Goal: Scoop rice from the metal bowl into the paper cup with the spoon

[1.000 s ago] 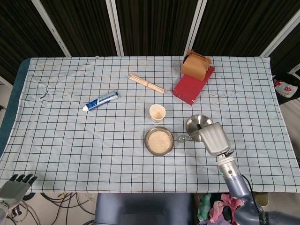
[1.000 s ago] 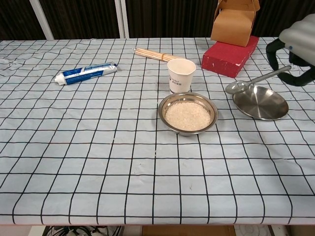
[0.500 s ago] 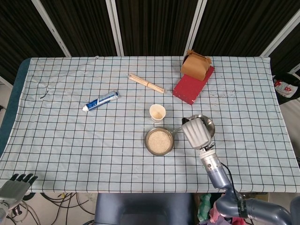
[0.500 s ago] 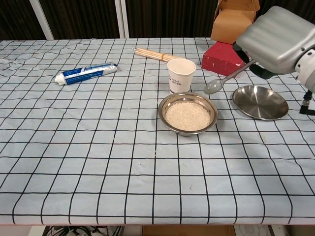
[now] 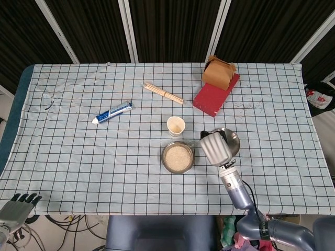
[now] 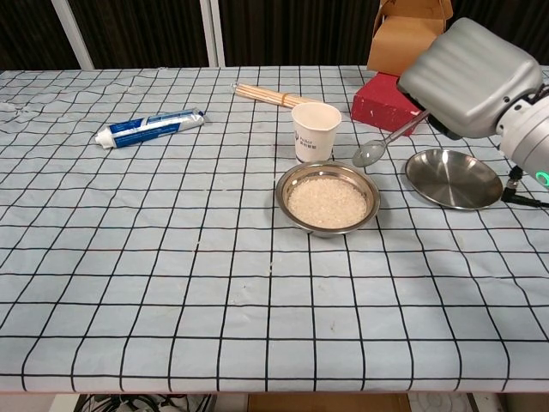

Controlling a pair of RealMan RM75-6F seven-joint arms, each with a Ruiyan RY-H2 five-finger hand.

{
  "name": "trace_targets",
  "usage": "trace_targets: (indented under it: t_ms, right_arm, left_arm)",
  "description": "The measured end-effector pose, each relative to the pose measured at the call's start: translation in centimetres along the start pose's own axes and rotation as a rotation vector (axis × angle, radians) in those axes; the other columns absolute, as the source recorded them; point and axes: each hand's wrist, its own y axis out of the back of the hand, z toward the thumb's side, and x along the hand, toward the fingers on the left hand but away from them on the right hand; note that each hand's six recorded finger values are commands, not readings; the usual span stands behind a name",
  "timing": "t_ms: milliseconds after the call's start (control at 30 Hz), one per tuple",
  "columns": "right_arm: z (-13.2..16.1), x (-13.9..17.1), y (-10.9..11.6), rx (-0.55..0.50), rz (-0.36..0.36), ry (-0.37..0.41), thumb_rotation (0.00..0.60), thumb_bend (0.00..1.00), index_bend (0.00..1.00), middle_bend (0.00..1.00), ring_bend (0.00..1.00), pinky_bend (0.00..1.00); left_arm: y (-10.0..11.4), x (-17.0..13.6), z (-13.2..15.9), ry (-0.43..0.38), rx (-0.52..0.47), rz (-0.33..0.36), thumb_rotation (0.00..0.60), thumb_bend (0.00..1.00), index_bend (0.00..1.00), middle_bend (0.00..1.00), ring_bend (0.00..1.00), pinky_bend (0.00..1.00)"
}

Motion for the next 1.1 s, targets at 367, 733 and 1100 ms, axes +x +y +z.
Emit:
trace_targets:
  t_ms: [367, 733, 1100]
  right_arm:
    - [2.2, 1.5, 0.4, 0.100, -0.073, 0.083, 0.600, 0.41, 0.63, 1.00, 1.00, 1.00]
    - [3.9, 1.5, 0.6, 0.193, -0.111, 0.098, 0.600, 0.43, 0.63, 1.00, 1.00, 1.00]
    - [5.2, 1.5, 0.4, 0.297, -0.139, 0.119, 0.600, 0.43, 0.63, 1.00, 1.00, 1.00]
  left_arm:
    - [0.0, 0.0, 0.0, -0.001, 0.000, -0.002, 0.600, 0.06, 0.00, 0.00, 0.00, 0.00]
    - [0.0, 0.1, 0.0, -0.003, -0.003, -0.005, 0.600, 0.06, 0.00, 0.00, 0.00, 0.00]
    - [0.1, 0.1, 0.0, -0.007, -0.005, -0.010, 0.600, 0.06, 0.00, 0.00, 0.00, 0.00]
